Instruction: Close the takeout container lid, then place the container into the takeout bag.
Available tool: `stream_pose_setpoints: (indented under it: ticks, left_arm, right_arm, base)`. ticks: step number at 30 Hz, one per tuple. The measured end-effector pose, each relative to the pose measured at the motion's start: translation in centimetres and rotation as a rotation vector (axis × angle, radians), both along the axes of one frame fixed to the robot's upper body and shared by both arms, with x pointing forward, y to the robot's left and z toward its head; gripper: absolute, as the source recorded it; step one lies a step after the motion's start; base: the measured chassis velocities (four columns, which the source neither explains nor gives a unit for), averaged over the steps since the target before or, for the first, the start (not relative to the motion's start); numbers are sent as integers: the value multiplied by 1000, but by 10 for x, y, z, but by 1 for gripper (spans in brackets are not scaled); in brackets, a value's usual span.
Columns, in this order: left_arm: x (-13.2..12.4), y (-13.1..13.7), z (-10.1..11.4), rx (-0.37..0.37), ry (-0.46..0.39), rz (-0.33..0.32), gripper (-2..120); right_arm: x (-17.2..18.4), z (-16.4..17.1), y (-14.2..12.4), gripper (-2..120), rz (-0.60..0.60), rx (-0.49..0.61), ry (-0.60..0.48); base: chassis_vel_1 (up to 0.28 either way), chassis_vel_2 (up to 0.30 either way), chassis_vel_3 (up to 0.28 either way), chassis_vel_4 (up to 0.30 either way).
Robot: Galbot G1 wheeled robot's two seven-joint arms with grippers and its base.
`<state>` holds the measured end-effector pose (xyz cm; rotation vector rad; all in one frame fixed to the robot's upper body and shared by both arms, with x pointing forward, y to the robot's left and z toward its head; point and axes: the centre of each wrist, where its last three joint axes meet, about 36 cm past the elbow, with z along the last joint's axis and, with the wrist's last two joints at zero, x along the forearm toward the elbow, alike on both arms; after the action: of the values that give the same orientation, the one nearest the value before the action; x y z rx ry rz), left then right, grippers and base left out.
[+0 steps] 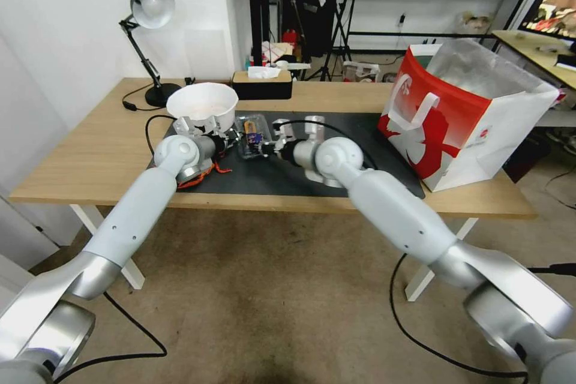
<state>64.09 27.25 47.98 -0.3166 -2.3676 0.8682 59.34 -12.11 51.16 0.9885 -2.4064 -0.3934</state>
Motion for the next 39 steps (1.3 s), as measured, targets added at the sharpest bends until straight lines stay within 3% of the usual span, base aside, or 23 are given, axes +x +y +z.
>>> stream_pose_setpoints:
  ticks: [10,13,20,29,39]
  left_arm:
    - [-5,-2,1,-7,-6,-8,0]
    - [-9,-6,-2,-13,-5,-17,0]
    - [-14,-11,-7,-19,-6,-25,0]
    - [-22,-8,-6,-21,-11,-23,0]
    - [-30,-7,-6,-32,-14,-25,0]
  right_arm:
    - [-75,-1,-54,0,-93,-90,-234]
    - [-115,-5,-80,12,-175,-113,-332]
    - [-175,-33,-107,35,-331,-177,-418]
    - [-229,-70,-97,71,-571,-221,-546]
    - [-272,-102,-90,99,-711,-214,-547]
  base:
    - [0,0,0,0]
    - [0,0,0,0]
    - [0,0,0,0]
    - [0,0,0,0]
    - [0,0,0,0]
